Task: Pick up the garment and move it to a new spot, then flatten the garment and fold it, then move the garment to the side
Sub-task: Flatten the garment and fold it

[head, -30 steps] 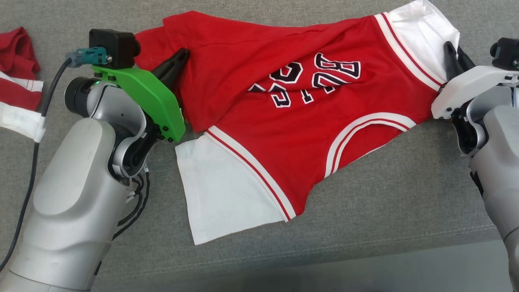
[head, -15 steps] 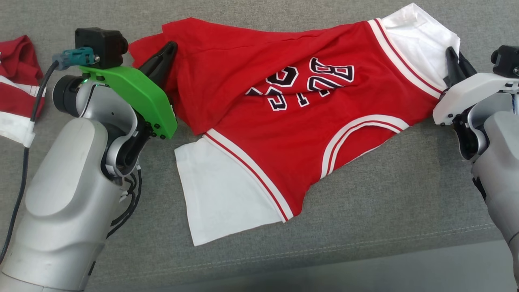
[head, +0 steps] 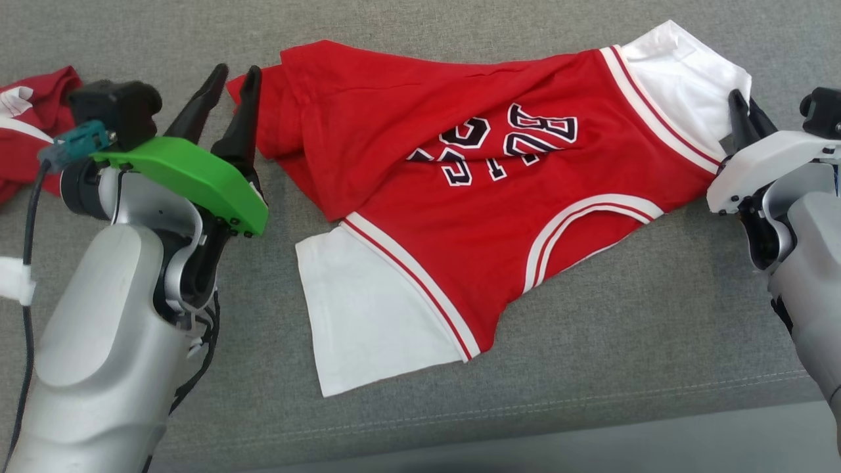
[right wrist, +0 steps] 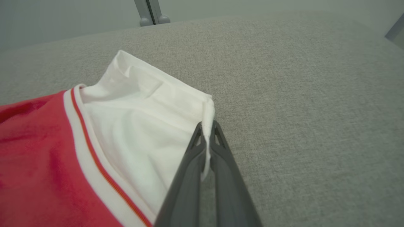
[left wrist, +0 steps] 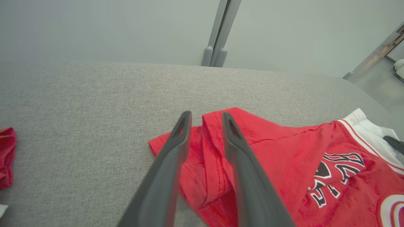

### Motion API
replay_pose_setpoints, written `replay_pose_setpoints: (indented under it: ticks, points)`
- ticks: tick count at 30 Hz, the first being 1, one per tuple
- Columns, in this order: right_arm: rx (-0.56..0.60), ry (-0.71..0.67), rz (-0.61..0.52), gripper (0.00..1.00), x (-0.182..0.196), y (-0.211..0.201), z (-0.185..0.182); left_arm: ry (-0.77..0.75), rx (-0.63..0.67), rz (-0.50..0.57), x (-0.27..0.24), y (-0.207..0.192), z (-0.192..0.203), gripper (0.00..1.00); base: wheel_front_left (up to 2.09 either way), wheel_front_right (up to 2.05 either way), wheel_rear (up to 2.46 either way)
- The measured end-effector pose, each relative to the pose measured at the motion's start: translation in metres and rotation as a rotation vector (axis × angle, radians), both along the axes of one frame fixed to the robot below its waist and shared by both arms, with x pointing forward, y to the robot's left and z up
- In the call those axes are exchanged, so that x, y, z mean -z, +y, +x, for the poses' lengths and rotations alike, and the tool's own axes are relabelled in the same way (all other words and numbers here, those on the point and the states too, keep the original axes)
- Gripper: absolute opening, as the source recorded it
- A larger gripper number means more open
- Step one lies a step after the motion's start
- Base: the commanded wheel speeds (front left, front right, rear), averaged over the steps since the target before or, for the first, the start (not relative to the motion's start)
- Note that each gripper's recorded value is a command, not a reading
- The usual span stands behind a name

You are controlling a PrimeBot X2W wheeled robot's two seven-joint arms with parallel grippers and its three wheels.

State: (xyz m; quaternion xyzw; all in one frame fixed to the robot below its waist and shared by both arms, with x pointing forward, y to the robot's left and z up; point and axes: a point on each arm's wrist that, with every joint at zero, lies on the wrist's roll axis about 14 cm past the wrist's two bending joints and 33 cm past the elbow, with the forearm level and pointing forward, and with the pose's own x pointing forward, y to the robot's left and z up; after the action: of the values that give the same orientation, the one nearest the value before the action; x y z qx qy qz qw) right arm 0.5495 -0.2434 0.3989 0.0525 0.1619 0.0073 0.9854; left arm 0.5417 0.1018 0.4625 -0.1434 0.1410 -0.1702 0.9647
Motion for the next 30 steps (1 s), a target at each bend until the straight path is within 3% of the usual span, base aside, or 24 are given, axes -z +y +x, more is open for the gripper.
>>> replay_pose_setpoints:
  ticks: [7, 14, 30]
  points:
    - [0.007, 0.005, 0.005, 0.00, -0.002, 0.000, -0.009, -0.104, -0.156, -0.027, -0.012, 0.028, -0.022, 1.00, 0.00, 0.00, 0.00]
    - [0.006, 0.013, 0.008, 0.00, -0.003, 0.002, -0.018, -0.190, -0.270, 0.050, -0.018, 0.058, -0.058, 1.00, 0.00, 0.00, 0.00]
    - [0.003, 0.002, 0.018, 0.00, -0.016, 0.009, -0.032, -0.272, -0.326, 0.087, -0.034, 0.071, -0.110, 1.00, 0.00, 0.00, 0.00]
